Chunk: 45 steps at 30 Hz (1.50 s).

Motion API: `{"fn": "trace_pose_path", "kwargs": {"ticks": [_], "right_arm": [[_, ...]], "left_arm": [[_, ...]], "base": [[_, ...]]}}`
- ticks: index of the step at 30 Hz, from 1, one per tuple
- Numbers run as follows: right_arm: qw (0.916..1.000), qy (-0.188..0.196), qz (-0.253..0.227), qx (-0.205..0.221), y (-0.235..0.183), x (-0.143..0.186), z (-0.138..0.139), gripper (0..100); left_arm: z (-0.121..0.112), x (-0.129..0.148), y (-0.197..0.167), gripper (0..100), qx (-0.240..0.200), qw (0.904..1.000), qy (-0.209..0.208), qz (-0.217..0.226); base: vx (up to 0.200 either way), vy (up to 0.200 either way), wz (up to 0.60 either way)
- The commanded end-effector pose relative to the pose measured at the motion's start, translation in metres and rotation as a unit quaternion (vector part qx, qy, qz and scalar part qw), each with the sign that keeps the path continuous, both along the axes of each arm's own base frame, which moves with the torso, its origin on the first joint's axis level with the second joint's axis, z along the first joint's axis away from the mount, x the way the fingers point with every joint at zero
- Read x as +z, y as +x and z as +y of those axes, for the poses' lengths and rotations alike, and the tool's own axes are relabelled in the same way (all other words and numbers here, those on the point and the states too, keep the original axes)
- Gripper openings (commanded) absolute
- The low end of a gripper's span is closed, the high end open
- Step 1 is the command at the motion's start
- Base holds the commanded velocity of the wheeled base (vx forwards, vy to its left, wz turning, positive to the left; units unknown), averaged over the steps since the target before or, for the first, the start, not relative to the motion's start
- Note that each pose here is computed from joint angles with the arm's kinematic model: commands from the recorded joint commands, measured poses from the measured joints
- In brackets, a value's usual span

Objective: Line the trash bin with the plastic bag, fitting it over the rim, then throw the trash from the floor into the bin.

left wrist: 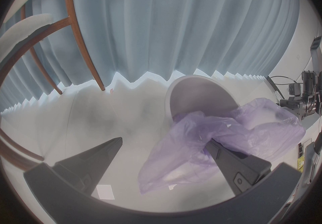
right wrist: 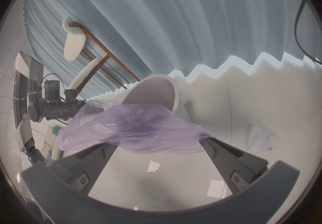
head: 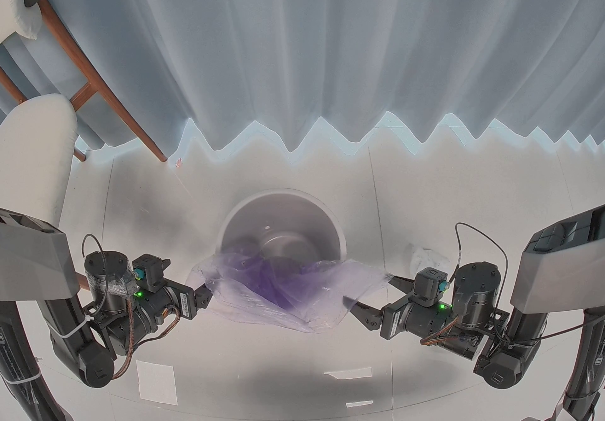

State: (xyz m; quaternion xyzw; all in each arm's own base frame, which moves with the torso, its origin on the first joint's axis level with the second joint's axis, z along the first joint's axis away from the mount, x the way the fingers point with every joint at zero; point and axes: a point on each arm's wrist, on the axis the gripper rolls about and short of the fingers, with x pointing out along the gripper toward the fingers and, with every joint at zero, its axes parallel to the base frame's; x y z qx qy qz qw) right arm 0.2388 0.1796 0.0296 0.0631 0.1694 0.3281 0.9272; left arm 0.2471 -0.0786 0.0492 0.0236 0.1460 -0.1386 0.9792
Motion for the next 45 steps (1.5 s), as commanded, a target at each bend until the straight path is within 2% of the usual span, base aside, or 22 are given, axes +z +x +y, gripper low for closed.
{"fn": "trace_pose_path", "kwargs": {"ticks": [1, 11, 21, 25, 28, 37, 45], "right_arm": [[1.0, 0.004, -0.005, 0.0, 0.0, 0.0, 0.0, 100], [1.0, 0.005, -0.006, 0.0, 0.0, 0.001, 0.0, 100], [0.9997, 0.016, -0.017, -0.009, 0.007, 0.005, 0.002, 100], [0.9972, 0.038, -0.028, -0.057, 0.021, 0.007, 0.009, 100], [0.9946, 0.055, -0.026, -0.084, 0.028, 0.006, 0.013, 100], [0.9912, 0.063, -0.024, -0.114, 0.044, -0.001, 0.007, 100], [0.99, 0.072, -0.016, -0.12, 0.047, -0.003, 0.005, 100]], "left_arm": [[-0.001, -0.001, 0.0, 100, -0.002, 1.0, 0.0, 0.001], [0.0, -0.001, 0.001, 100, 0.001, 1.0, 0.0, 0.0], [-0.002, 0.005, 0.012, 100, 0.011, 0.9997, -0.004, -0.023], [-0.003, 0.0, 0.025, 100, 0.042, 0.9987, 0.0, -0.029], [-0.002, -0.005, 0.028, 100, 0.05, 0.9986, -0.003, -0.02], [0.001, -0.011, 0.049, 100, 0.076, 0.9958, -0.046, -0.023], [0.005, -0.015, 0.051, 100, 0.08, 0.9954, -0.049, -0.018]], "base": [[0.2, 0.0, 0.0], [0.2, 0.0, 0.0], [0.0, 0.0, 0.0], [0.0, 0.0, 0.0], [0.0, 0.0, 0.0], [0.0, 0.0, 0.0], [0.0, 0.0, 0.0]]}}
